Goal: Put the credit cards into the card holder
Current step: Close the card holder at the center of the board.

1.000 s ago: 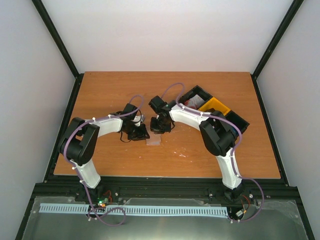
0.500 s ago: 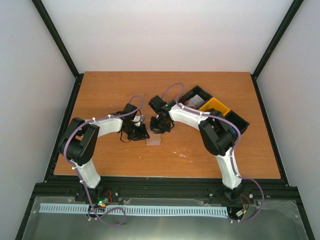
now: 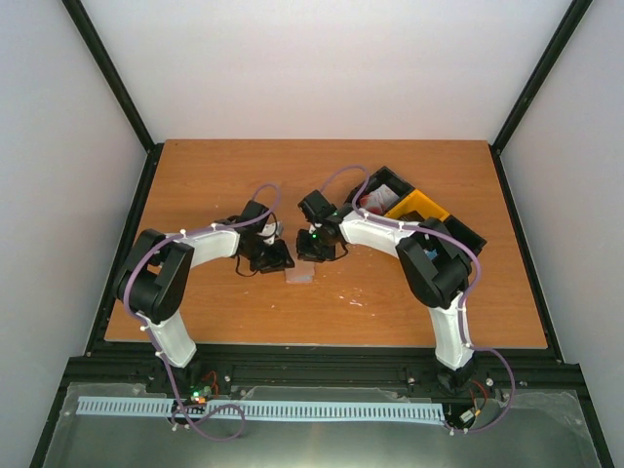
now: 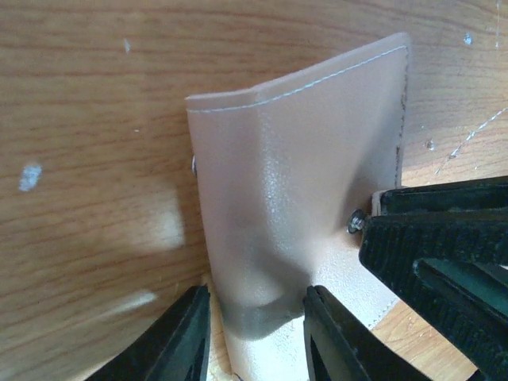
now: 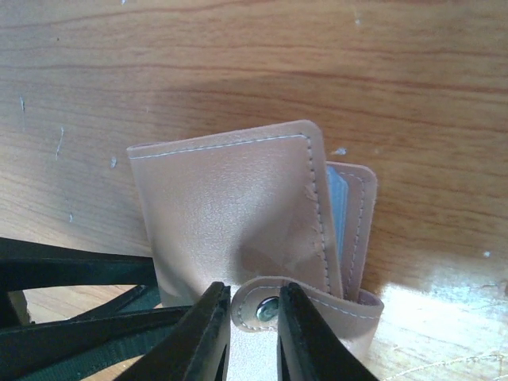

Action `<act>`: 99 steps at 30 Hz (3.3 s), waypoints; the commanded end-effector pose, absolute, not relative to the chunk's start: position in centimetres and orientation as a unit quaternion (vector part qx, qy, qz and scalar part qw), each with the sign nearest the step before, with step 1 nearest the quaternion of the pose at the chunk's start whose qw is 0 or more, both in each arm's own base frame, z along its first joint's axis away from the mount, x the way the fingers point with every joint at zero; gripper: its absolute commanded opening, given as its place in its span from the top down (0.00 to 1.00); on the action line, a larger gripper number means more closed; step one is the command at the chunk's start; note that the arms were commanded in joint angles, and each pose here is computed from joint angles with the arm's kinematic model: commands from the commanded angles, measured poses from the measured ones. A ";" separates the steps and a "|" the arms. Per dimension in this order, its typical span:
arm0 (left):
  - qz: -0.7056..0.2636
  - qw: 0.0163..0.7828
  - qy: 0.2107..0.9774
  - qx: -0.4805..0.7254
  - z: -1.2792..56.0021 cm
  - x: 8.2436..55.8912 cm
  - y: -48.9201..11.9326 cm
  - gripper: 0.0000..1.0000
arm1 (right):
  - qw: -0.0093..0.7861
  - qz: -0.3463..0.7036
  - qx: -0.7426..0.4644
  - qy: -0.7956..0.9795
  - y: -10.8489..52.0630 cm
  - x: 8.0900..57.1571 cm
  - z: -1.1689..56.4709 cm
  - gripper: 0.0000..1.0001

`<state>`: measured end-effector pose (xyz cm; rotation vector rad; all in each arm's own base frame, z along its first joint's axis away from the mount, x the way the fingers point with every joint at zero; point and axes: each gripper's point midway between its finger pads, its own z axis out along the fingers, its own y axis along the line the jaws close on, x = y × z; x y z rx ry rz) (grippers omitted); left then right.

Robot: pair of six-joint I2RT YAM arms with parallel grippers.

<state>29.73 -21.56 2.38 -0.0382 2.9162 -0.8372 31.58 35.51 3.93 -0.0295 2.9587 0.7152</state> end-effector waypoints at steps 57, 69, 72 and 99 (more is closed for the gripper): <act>-0.245 0.054 0.968 -0.013 0.7 30.5 -20.9 0.76 | 0.067 0.274 -0.036 0.959 36.8 32.2 6.2 0.81; -0.247 0.054 0.968 -0.011 0.7 30.5 -21.0 0.75 | 0.090 0.225 -0.015 0.970 34.0 31.9 6.6 0.87; -0.248 0.053 0.967 -0.010 0.7 30.5 -21.1 0.76 | 0.077 0.224 -0.016 0.971 33.8 31.3 6.0 0.87; -0.254 0.040 0.966 0.006 -0.2 30.1 -21.4 0.74 | 0.063 0.276 -0.026 0.959 35.9 31.1 5.3 0.87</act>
